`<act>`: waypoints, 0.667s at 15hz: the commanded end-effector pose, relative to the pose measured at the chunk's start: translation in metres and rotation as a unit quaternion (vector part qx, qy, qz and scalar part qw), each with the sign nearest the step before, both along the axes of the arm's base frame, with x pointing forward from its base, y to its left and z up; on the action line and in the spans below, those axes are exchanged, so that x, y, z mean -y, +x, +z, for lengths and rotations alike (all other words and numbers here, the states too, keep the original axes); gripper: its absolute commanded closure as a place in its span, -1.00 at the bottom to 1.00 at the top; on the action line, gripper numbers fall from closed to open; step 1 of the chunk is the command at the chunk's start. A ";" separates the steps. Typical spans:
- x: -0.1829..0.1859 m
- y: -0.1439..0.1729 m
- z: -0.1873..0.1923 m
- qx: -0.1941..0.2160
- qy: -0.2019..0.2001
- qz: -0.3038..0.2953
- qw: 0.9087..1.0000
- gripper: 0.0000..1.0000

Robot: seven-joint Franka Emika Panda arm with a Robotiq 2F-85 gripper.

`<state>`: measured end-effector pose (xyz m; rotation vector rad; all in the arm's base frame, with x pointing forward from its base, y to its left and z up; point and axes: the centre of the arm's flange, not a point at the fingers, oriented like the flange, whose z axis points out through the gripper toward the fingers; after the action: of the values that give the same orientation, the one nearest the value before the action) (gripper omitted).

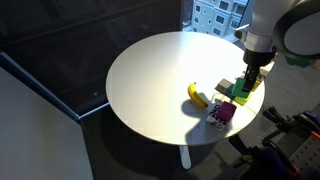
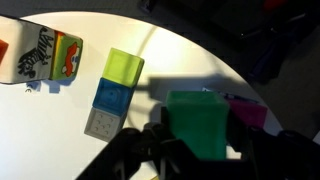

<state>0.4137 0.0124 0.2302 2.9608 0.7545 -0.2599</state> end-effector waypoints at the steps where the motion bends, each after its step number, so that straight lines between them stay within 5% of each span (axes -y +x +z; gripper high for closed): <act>1: -0.009 -0.018 0.007 -0.009 -0.008 0.035 0.999 0.40; 10: -0.032 -0.032 0.004 0.001 -0.007 0.057 0.998 0.40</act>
<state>0.3924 0.0393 0.2251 2.9153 0.8888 -0.2935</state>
